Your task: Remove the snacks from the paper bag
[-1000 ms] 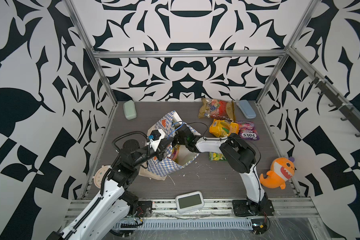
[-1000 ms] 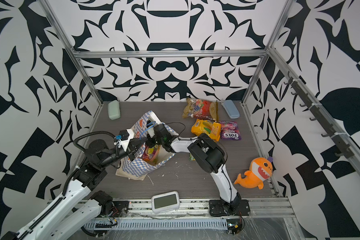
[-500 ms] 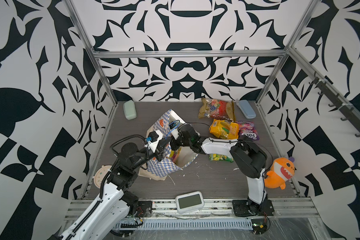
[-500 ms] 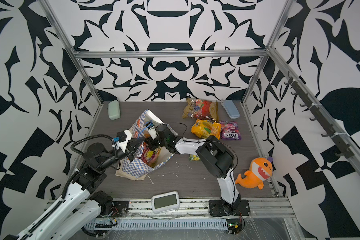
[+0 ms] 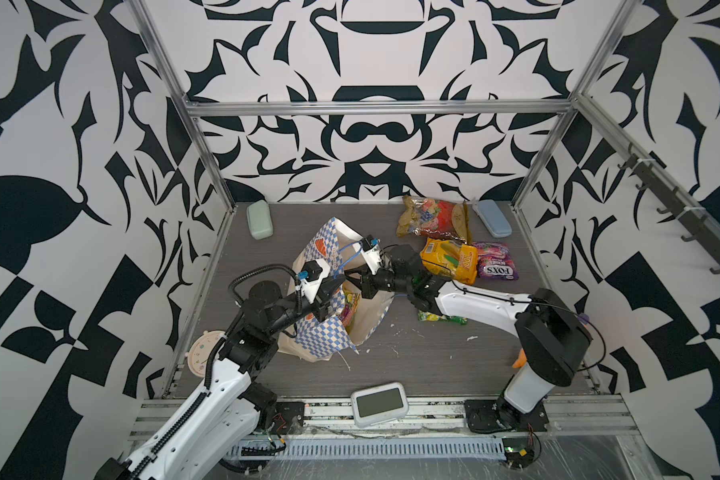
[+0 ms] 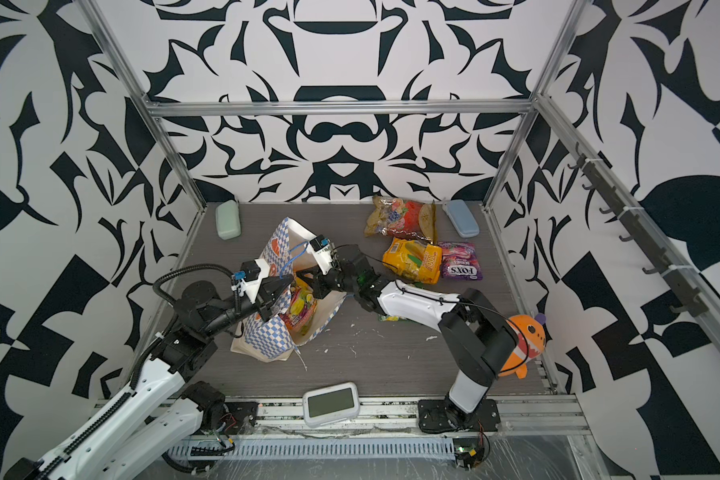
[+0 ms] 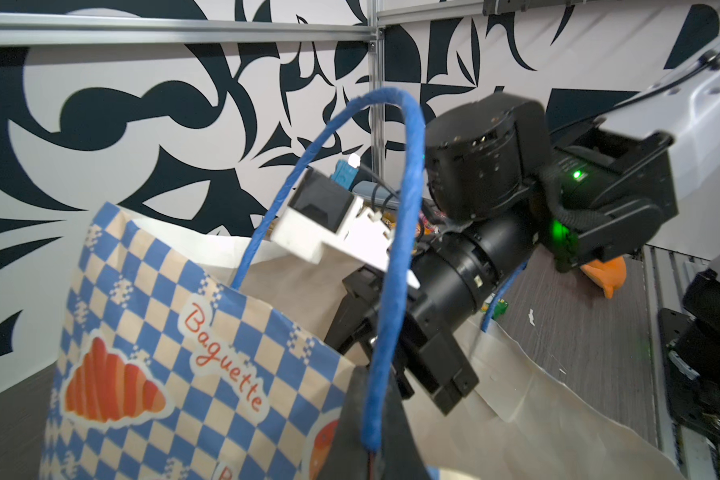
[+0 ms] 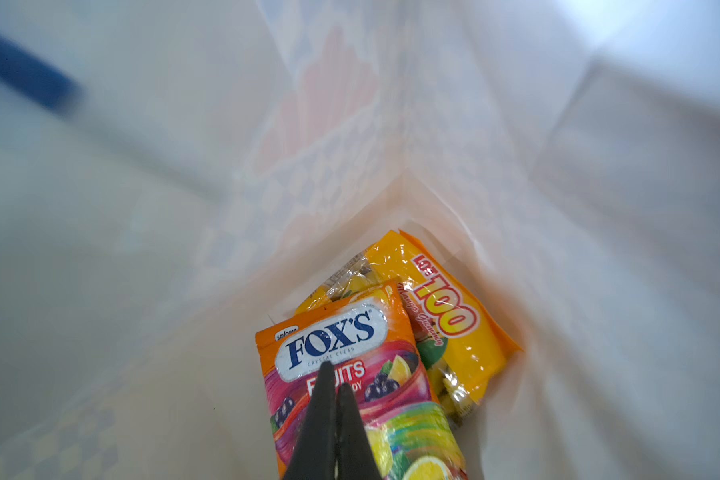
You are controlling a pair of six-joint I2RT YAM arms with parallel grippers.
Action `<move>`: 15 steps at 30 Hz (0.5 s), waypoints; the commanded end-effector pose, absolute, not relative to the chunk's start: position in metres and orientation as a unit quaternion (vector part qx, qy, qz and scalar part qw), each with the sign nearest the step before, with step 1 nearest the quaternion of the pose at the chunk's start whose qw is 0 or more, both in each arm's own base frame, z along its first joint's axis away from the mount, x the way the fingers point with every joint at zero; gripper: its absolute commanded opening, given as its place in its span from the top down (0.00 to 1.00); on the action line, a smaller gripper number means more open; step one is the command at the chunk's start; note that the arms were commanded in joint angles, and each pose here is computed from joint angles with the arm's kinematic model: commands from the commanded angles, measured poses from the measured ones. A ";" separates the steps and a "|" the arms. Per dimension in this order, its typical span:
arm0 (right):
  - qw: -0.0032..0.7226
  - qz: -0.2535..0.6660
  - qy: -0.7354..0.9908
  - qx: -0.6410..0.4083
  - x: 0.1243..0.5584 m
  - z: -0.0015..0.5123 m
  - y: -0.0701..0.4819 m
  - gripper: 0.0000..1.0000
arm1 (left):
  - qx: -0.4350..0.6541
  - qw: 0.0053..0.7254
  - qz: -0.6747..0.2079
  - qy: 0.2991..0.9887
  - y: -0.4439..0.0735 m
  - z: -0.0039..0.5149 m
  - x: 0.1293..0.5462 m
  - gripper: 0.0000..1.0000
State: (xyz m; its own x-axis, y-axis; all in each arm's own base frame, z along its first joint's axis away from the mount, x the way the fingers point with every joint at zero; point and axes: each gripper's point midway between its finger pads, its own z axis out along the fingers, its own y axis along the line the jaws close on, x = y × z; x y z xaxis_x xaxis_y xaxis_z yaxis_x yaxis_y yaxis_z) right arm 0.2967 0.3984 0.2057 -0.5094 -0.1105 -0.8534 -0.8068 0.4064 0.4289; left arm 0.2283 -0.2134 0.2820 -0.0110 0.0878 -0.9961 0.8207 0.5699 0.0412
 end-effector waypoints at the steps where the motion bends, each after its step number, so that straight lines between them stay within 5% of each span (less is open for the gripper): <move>1: 0.402 0.444 0.743 -0.297 0.295 0.217 0.385 1.00 | 0.373 0.596 -0.330 0.630 -0.224 0.293 0.220 1.00; 15: 0.364 0.366 0.818 -0.253 0.283 0.150 0.334 0.96 | 0.440 0.552 -0.396 0.587 -0.290 0.324 0.200 1.00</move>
State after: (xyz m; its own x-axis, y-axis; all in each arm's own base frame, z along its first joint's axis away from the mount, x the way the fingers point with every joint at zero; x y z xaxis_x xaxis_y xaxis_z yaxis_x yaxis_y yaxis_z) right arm 0.2840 0.3456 0.1597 -0.5939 -0.1520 -0.7901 -0.7084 0.5643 0.4240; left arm 0.2124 -0.2707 0.3069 -0.0448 0.0903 -0.9949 0.9280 0.3724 -0.0080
